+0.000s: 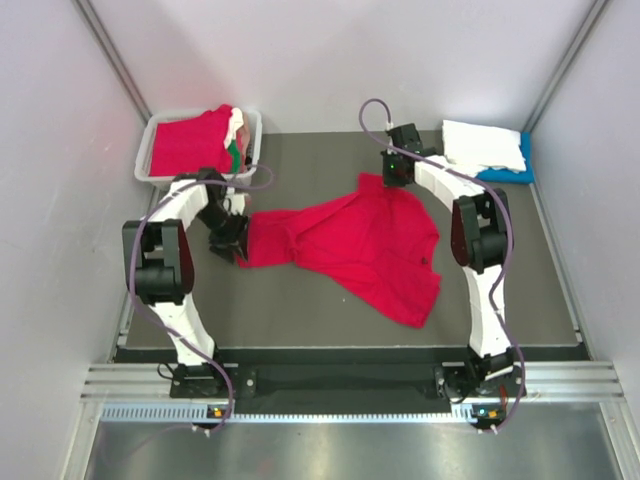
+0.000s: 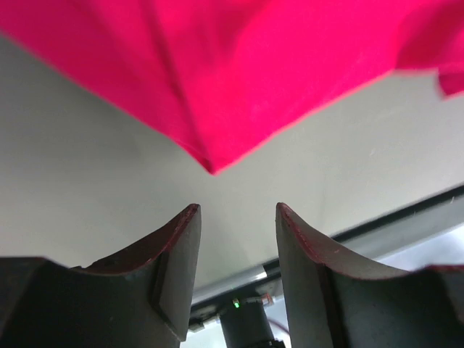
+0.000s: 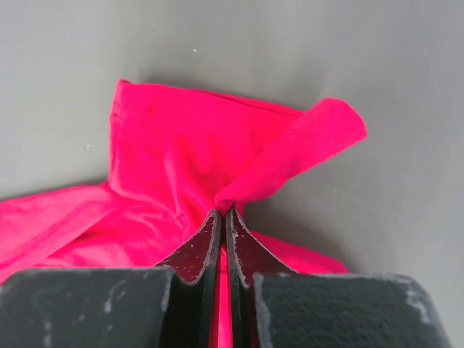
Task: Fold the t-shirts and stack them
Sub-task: Flatten the tshirt out
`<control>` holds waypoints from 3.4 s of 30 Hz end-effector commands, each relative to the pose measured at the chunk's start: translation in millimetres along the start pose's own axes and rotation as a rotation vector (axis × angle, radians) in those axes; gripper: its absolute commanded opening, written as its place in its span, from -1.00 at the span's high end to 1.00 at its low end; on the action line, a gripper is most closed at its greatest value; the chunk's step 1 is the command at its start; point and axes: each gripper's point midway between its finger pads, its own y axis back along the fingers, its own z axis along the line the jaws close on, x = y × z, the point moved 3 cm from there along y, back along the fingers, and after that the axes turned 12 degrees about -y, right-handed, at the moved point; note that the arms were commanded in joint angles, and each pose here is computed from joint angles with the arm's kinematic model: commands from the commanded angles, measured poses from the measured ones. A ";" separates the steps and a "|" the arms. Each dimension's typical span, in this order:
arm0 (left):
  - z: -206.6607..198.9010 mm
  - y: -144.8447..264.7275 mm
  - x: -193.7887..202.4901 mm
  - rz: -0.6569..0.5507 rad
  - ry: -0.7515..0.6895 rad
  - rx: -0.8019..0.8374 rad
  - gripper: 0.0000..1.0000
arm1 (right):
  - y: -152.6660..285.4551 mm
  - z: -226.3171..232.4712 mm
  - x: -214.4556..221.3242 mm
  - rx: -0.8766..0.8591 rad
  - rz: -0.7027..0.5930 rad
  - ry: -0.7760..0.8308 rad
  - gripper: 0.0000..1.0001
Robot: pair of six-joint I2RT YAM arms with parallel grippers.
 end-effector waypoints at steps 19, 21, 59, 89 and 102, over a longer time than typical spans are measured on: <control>9.3 -7.4 -33.4 -0.033 -0.014 -0.086 -0.08 | 30.8 31.0 -18.1 -0.110 -0.097 0.000 1.00; 10.8 -13.2 -32.4 -0.014 -0.009 -0.092 -0.08 | 31.2 33.3 -17.2 -0.114 -0.097 0.004 1.00; 37.1 -18.4 -80.7 -0.208 -0.063 -0.268 0.07 | 43.7 44.8 -15.8 -0.150 -0.102 0.023 1.00; 25.4 -24.3 -110.8 -0.440 -0.173 -0.479 0.02 | 36.5 58.1 -6.4 -0.149 -0.076 0.042 1.00; 41.5 -29.9 -117.4 -0.427 -0.103 -0.438 0.02 | 39.7 52.0 0.6 -0.140 -0.076 0.048 1.00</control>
